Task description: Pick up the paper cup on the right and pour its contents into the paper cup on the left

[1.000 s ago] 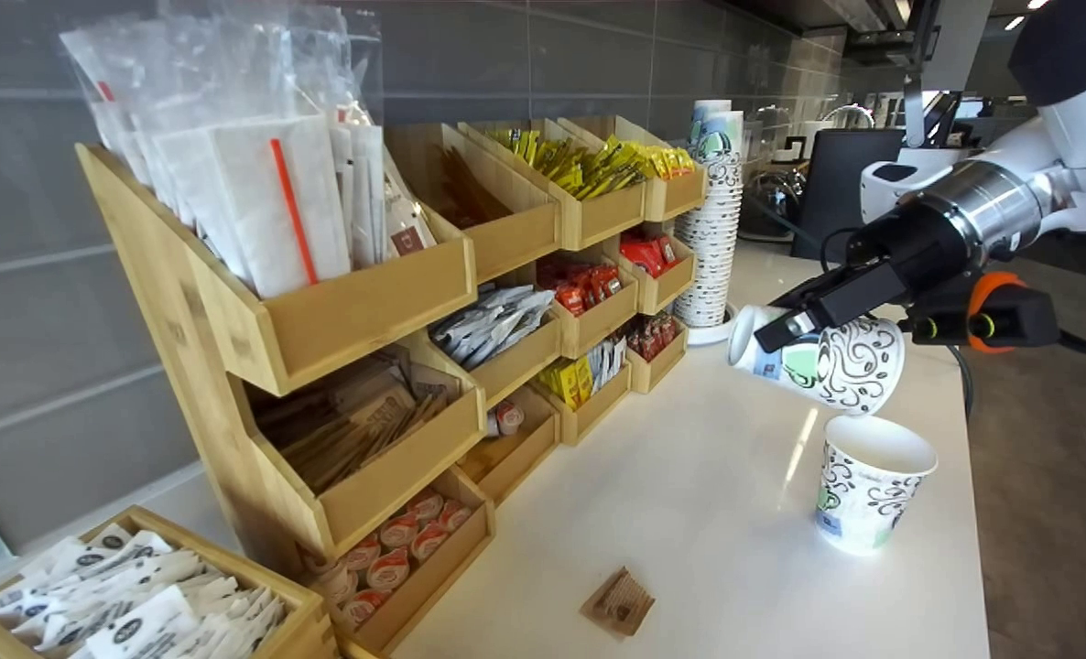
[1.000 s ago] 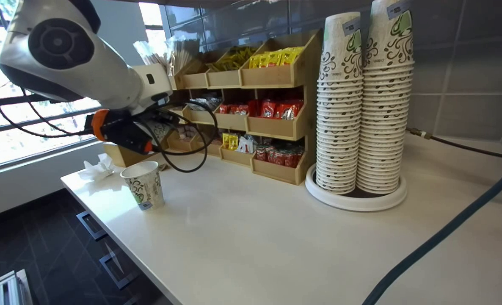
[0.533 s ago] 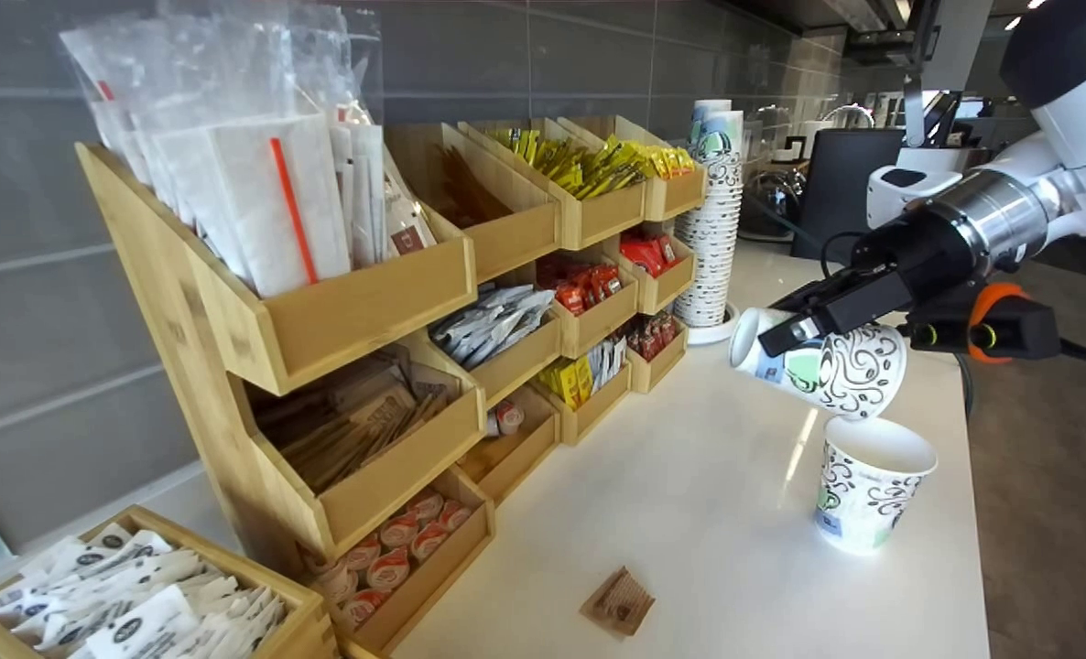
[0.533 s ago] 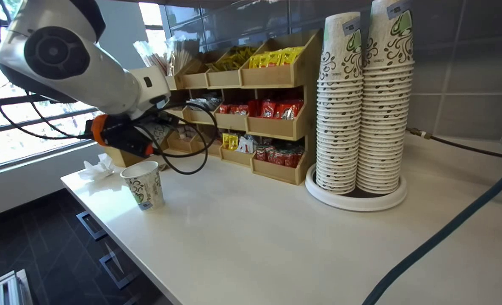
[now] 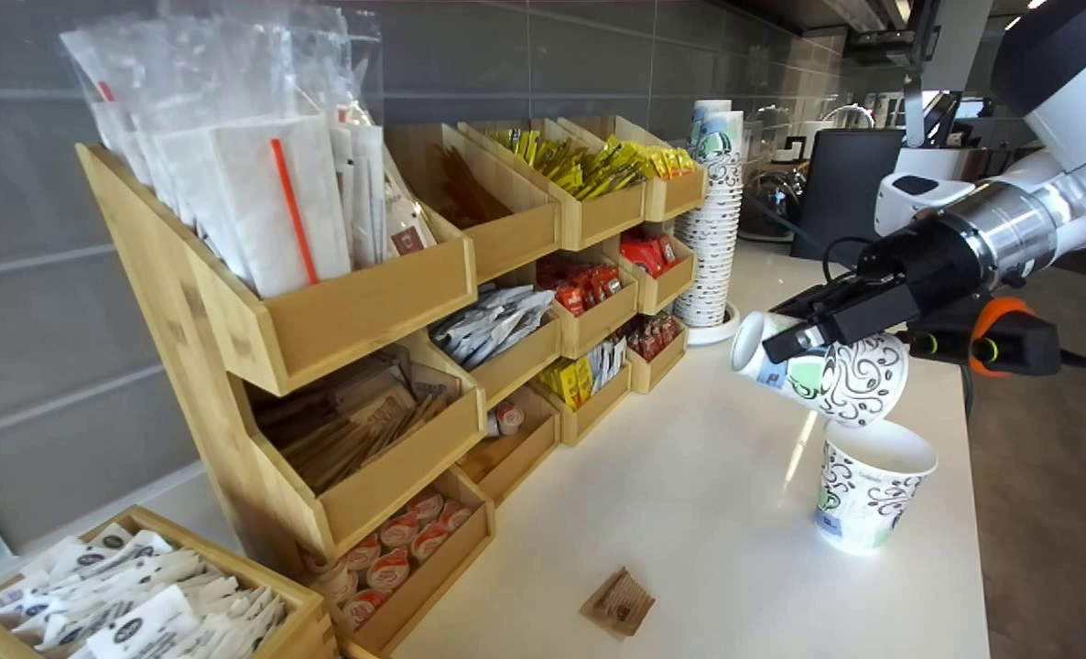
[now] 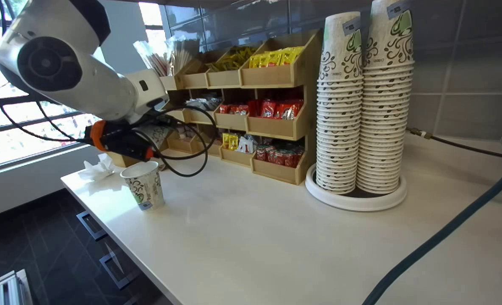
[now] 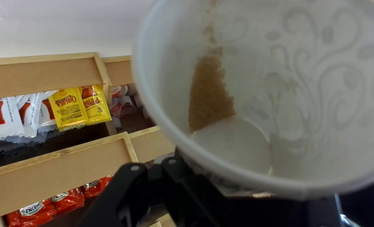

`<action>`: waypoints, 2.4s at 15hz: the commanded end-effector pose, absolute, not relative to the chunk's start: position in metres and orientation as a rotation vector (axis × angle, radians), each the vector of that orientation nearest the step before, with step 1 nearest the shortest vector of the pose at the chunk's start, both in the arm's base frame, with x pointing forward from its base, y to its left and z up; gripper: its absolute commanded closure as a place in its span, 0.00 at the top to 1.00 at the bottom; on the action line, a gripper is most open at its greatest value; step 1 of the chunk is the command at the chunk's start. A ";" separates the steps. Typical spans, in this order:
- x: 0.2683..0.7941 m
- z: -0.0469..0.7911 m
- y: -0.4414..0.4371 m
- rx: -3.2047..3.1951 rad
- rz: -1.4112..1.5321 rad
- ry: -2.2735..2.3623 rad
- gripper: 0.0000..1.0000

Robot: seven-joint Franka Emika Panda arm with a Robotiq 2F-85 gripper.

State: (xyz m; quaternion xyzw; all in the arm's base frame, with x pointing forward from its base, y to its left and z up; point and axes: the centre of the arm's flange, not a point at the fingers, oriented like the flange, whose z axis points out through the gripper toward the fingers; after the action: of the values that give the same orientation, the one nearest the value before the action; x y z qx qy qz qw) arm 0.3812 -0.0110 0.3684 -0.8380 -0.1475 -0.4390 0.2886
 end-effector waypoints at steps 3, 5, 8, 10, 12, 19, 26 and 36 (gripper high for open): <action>0.339 0.371 -0.013 -2.197 -1.210 -0.400 0.42; 0.339 0.371 -0.013 -2.199 -1.212 -0.402 0.42; 0.338 0.372 -0.013 -2.200 -1.217 -0.409 0.42; 0.338 0.373 -0.013 -2.202 -1.217 -0.412 0.42; 0.337 0.374 -0.013 -2.203 -1.215 -0.416 0.42; 0.336 0.375 -0.014 -2.203 -1.215 -0.420 0.42; 0.336 0.376 -0.015 -2.206 -1.209 -0.421 0.42; 0.334 0.380 -0.019 -2.198 -1.229 -0.416 0.42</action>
State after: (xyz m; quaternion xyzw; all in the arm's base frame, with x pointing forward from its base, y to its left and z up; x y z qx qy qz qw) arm 0.3785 -0.0071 0.3681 -0.8327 -0.1558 -0.4481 0.2856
